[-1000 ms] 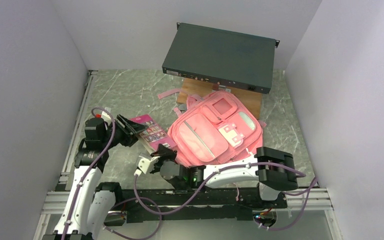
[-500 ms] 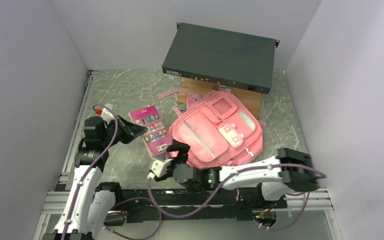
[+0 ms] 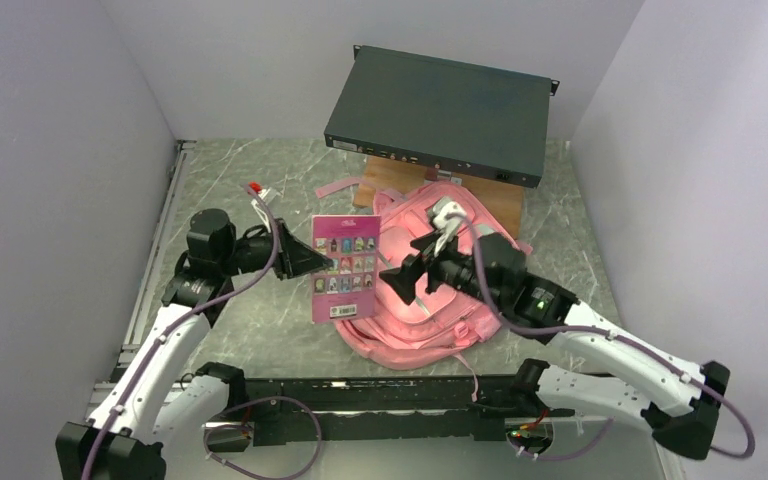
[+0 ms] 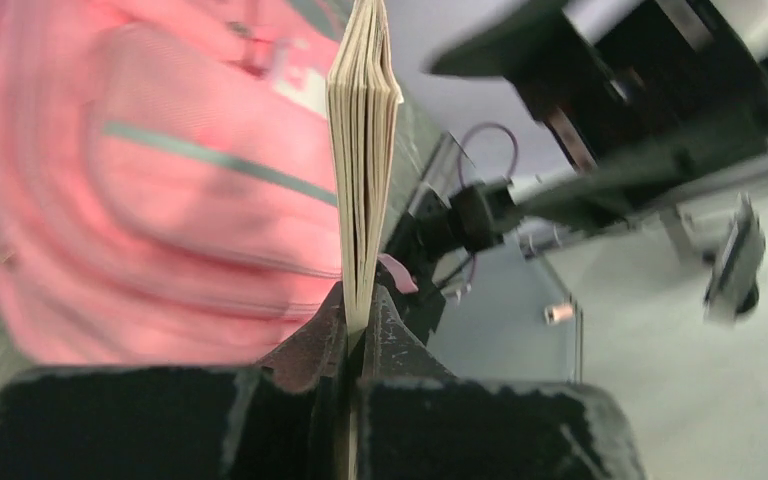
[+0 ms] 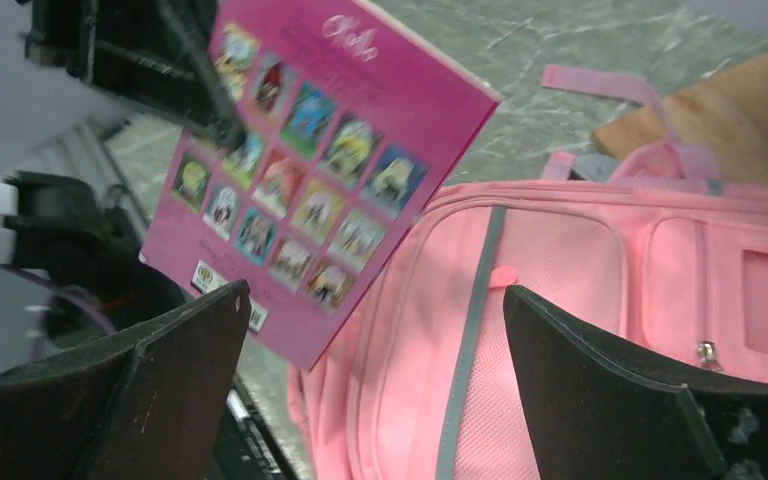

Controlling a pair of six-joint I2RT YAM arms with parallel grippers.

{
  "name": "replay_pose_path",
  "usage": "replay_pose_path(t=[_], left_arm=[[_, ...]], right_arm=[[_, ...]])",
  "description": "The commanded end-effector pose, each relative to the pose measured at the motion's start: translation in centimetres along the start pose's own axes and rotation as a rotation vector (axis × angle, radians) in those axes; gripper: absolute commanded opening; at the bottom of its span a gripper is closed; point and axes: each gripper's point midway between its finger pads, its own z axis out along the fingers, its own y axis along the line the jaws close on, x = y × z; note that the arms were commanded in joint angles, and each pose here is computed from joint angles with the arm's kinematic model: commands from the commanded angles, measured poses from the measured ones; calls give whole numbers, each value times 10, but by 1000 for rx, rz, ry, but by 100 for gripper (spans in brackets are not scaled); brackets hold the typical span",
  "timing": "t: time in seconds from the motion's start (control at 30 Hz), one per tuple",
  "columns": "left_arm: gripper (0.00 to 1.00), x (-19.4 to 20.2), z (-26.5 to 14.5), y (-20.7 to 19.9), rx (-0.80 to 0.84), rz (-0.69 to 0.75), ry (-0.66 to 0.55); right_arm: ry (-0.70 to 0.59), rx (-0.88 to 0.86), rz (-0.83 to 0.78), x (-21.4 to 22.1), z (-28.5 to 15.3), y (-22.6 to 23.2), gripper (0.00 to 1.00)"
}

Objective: Pack the student bag
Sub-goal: Place the book in the student bag.

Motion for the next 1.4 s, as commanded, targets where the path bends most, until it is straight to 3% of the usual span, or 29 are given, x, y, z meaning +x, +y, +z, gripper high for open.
replay_pose_path(t=[0.0,0.2,0.23,0.47,0.57,0.6,0.7,0.73,0.87,1.0,1.1,1.2,1.37], left_arm=[[0,6,4,-66,257,272,114],[0,41,18,-92,375,315,270],[0,48,20,-97,402,319,296],[0,49,23,-105,439,354,315],[2,44,22,-109,428,369,314],[11,43,22,-107,409,369,308],[59,33,24,-98,298,357,229],[71,28,23,-97,268,364,182],[98,-1,4,-101,140,345,-65],[100,-31,-25,-79,-90,210,-327],[100,-31,-35,-82,-44,164,-424],[100,-24,-30,-89,37,147,-414],[99,-8,-7,-100,187,86,-291]], right_arm=[[95,-277,254,-10,-18,23,100],[122,-683,389,-21,-44,55,99],[96,-749,380,-25,-47,61,95],[184,-877,450,-9,-55,73,42],[186,-862,445,-8,-54,72,2],[182,-853,442,-9,-54,71,0],[100,-760,465,-25,-45,62,0],[59,-722,483,-32,-42,58,0],[-85,-558,608,-60,-30,31,0],[-230,-520,713,-84,-30,15,0],[-324,-529,773,-100,-30,8,0],[-405,-600,845,-117,-36,9,0],[-488,-626,873,-134,-41,7,0]])
